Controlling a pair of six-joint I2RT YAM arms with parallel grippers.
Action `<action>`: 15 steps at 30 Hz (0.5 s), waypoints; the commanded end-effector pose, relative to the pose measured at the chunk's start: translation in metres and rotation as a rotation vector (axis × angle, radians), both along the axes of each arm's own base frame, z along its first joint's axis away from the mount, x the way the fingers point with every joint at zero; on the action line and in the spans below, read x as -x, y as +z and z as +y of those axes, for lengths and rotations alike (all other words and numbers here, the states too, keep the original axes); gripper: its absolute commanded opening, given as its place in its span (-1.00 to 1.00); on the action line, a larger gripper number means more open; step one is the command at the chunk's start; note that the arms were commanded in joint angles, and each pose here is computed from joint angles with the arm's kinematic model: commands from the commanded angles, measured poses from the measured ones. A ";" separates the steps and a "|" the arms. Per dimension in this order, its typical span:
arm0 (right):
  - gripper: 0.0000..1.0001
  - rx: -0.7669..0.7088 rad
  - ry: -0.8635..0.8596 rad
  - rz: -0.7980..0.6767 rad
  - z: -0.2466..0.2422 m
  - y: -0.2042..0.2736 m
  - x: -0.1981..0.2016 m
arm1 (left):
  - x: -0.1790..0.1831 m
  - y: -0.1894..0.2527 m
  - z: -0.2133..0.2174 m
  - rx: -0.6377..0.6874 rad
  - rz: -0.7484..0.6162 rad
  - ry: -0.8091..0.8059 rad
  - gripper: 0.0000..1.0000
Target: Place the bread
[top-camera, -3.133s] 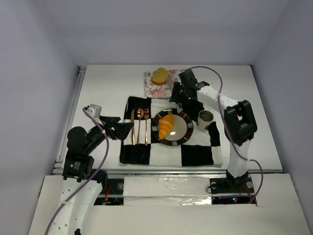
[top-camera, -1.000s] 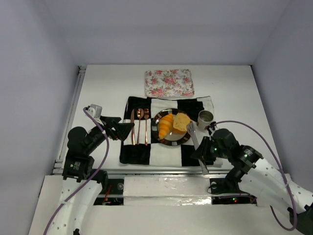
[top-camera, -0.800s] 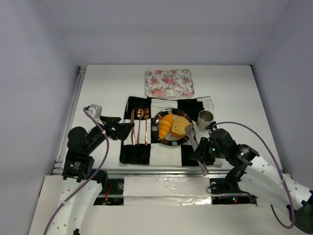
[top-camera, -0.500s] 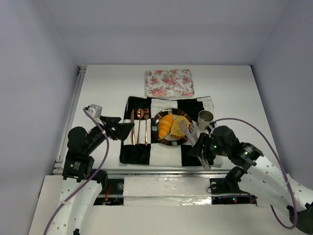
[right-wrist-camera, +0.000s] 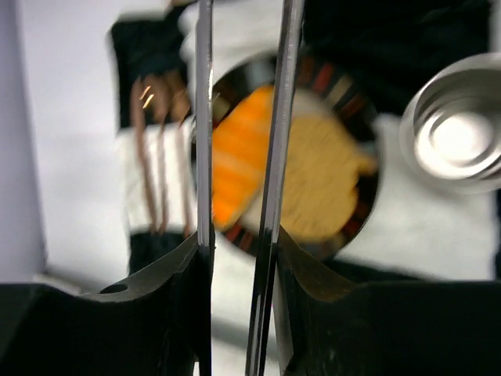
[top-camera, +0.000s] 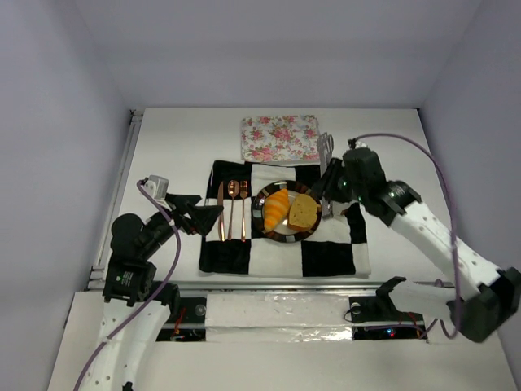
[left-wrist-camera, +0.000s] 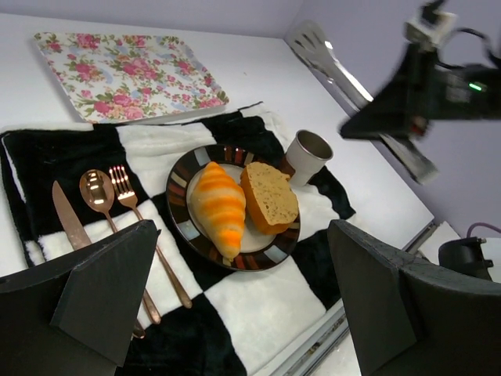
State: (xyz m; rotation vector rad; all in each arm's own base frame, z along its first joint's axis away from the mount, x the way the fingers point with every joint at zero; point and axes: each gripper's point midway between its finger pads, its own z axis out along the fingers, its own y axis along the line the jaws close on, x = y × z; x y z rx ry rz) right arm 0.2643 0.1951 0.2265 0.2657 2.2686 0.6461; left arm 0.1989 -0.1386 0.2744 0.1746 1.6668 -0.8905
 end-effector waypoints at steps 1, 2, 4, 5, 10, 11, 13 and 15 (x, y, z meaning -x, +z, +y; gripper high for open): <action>-0.24 0.093 -0.198 -0.121 -0.062 0.017 -0.079 | 0.002 0.011 0.000 0.008 -0.067 -0.008 0.80; -0.24 0.112 -0.241 -0.089 -0.078 0.004 -0.096 | 0.003 0.012 0.000 0.009 -0.071 -0.008 0.80; -0.25 0.098 -0.353 -0.079 -0.125 0.005 -0.126 | 0.005 0.013 -0.002 0.011 -0.077 -0.017 0.80; -0.25 0.104 -0.392 -0.059 -0.141 -0.001 -0.135 | 0.006 0.014 -0.002 0.013 -0.082 -0.019 0.80; -0.25 0.168 -0.531 0.117 -0.217 -0.064 -0.175 | 0.009 0.015 -0.005 0.015 -0.093 -0.037 0.80; -0.25 0.209 -0.564 0.154 -0.238 -0.080 -0.179 | 0.010 0.016 -0.005 0.016 -0.097 -0.040 0.80; -0.25 0.264 -0.579 0.190 -0.254 -0.096 -0.179 | 0.011 0.017 -0.005 0.016 -0.100 -0.040 0.80; -0.25 0.323 -0.559 0.214 -0.261 -0.106 -0.181 | 0.012 0.017 -0.006 0.017 -0.102 -0.048 0.80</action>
